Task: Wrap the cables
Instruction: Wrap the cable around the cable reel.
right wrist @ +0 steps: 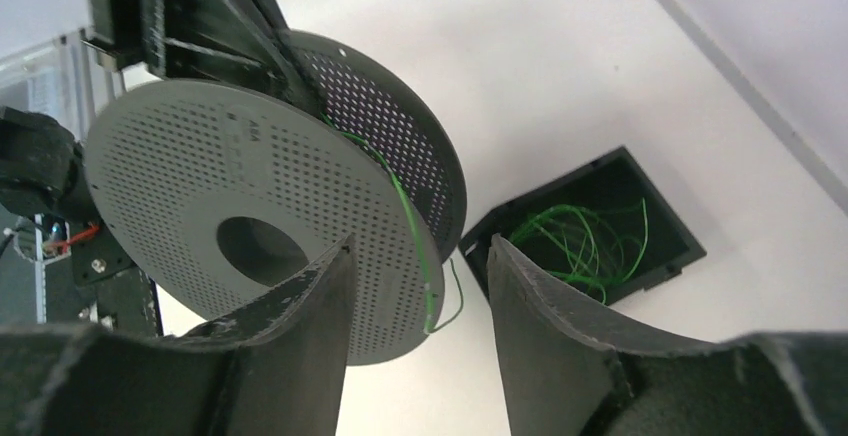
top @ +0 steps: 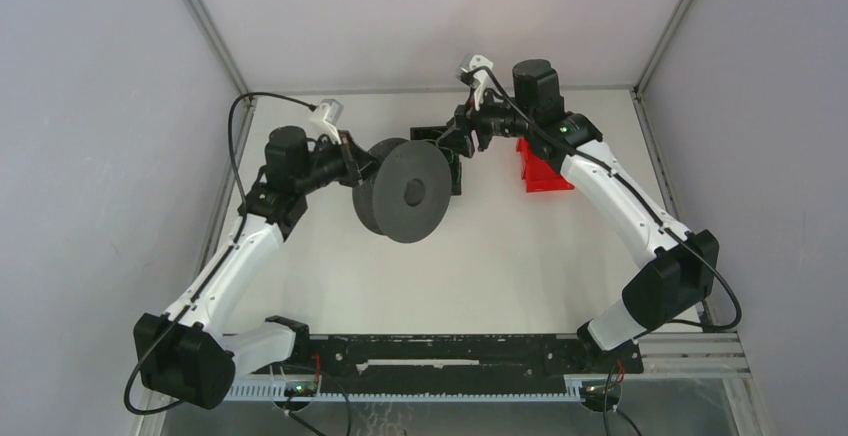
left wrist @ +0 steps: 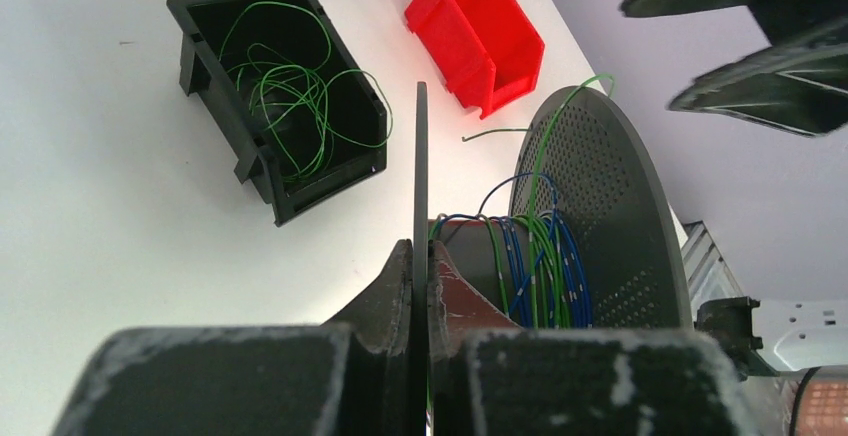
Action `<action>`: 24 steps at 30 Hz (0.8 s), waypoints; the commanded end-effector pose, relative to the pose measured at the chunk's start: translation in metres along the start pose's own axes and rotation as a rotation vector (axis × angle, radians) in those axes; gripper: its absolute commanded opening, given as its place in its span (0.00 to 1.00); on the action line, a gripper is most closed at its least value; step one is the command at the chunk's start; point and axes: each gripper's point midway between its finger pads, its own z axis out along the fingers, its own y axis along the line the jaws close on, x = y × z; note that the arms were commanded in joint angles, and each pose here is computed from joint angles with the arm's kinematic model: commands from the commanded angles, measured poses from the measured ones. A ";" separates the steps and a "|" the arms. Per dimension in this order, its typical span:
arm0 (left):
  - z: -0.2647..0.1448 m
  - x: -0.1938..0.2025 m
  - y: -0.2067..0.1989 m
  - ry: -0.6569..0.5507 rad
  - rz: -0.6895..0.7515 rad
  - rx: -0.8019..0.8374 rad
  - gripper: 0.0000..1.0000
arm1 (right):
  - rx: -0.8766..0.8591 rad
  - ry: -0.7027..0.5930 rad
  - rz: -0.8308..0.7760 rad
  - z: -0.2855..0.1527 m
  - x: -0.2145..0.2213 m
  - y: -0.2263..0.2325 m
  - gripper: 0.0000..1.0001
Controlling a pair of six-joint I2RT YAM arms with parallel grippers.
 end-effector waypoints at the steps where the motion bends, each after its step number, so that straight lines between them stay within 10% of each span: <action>1: -0.008 -0.018 -0.022 -0.079 0.089 0.058 0.00 | 0.048 0.061 -0.047 -0.003 0.008 -0.008 0.56; 24: -0.015 -0.024 -0.042 -0.103 0.042 0.139 0.00 | 0.030 0.065 0.137 0.001 0.044 -0.029 0.00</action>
